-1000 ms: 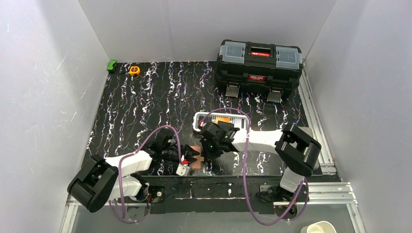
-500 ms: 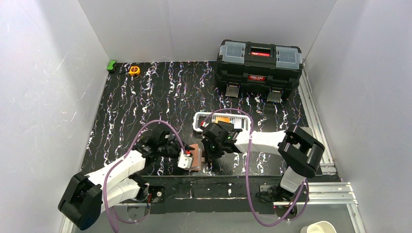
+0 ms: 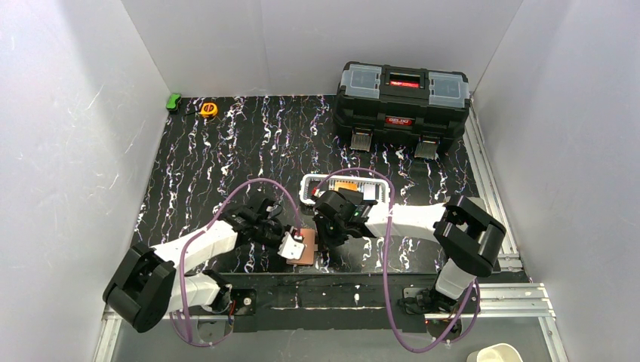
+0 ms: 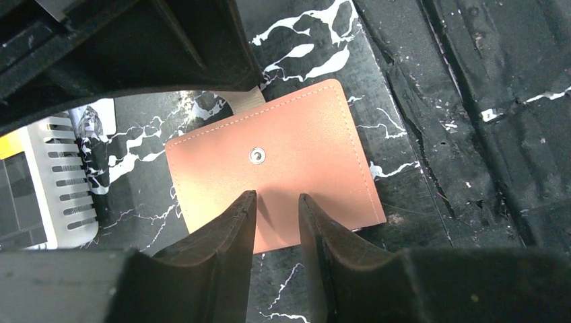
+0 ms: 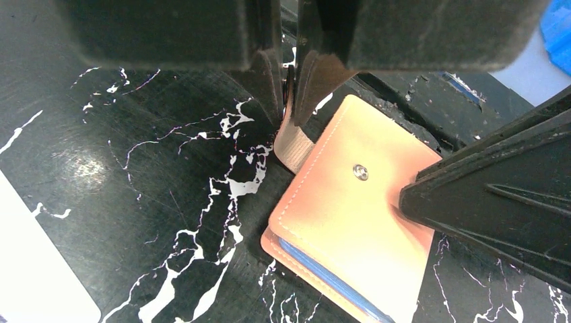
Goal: Put the credit cards into the card holder
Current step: Close the card holder at the center of the board.
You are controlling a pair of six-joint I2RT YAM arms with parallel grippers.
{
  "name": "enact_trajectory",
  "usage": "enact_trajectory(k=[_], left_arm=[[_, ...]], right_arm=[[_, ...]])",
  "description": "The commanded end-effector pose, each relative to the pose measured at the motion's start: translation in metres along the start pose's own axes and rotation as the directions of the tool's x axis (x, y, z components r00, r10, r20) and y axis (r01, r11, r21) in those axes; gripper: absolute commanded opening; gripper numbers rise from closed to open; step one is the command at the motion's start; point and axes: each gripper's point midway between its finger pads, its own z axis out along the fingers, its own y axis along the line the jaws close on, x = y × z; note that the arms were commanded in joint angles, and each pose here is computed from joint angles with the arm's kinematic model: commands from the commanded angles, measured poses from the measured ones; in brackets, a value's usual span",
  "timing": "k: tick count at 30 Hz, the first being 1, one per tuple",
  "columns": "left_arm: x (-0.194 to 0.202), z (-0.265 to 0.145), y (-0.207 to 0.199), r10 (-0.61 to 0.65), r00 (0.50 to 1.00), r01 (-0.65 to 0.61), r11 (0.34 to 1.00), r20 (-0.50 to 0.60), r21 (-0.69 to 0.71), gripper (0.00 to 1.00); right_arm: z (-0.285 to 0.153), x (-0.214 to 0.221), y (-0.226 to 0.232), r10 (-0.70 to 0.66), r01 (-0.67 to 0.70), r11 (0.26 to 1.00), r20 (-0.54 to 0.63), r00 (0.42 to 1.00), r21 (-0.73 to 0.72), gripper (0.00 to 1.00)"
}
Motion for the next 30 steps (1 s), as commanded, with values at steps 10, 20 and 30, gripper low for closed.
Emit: enact_trajectory(k=[10,20,30], left_arm=[[0.008,0.0,-0.018,-0.03,0.997,0.037,0.996,-0.078,0.086,0.3],[0.018,-0.001,-0.019,0.002,0.989,0.012,0.996,-0.147,0.093,0.3],[0.019,0.001,-0.018,0.02,0.988,-0.007,0.996,-0.152,0.085,0.29]], right_arm=[[-0.016,-0.017,0.006,0.031,-0.029,0.999,0.068,0.997,-0.034,0.44],[-0.025,-0.023,0.002,0.076,-0.073,0.996,0.051,0.996,-0.05,0.29],[-0.029,-0.025,0.005,0.072,-0.07,0.996,0.03,0.997,-0.061,0.16]])
